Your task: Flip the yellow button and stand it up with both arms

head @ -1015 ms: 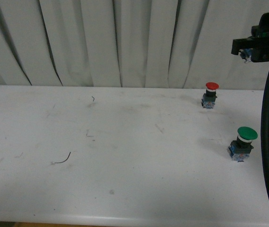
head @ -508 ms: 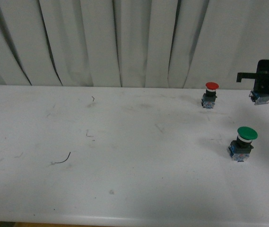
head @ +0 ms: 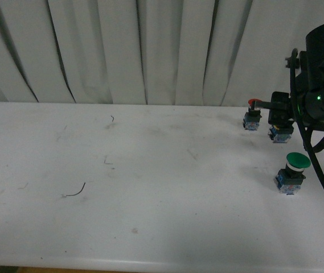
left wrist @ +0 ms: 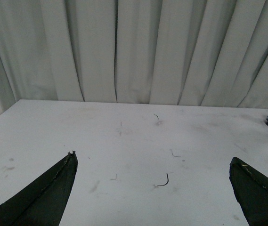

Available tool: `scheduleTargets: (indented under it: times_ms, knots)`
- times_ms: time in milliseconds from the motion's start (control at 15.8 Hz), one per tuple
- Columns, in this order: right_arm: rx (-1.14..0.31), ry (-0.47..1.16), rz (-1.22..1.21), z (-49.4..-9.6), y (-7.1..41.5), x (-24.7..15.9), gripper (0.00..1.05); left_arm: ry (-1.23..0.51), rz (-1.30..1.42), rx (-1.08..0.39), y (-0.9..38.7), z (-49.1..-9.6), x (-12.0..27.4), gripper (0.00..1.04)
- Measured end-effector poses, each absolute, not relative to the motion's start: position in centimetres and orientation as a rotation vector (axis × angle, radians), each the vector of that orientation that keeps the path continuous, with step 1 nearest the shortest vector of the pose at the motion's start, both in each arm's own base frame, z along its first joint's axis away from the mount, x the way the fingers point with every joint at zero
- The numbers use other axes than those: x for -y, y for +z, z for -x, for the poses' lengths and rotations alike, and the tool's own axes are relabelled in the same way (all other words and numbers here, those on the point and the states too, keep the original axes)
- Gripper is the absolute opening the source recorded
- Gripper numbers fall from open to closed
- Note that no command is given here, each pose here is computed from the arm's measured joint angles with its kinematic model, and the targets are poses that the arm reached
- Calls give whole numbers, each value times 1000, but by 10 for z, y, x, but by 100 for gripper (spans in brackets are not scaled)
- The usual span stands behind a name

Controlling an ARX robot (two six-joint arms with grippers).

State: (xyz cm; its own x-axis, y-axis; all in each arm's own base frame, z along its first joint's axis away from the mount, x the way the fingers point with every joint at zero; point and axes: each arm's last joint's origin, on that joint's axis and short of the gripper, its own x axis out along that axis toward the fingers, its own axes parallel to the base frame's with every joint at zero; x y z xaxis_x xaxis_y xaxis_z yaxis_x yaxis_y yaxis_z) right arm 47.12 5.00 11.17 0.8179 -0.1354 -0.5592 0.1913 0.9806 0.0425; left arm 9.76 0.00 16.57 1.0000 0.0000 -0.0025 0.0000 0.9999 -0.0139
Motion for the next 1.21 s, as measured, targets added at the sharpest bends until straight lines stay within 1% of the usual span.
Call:
scheduleTargets:
  times_ms: [444,634,1205]
  knots:
    - [-623,-159,-95,-481,103,-63,36,0,14,-3,166,-98,0,98]
    - [-657,-178,-120,-482,95,-64,36,0,14,-3,166,-98,0,98]
    - [-694,-252,-128,-482,85,-65,36,0,14,-2,166,-98,0,98]
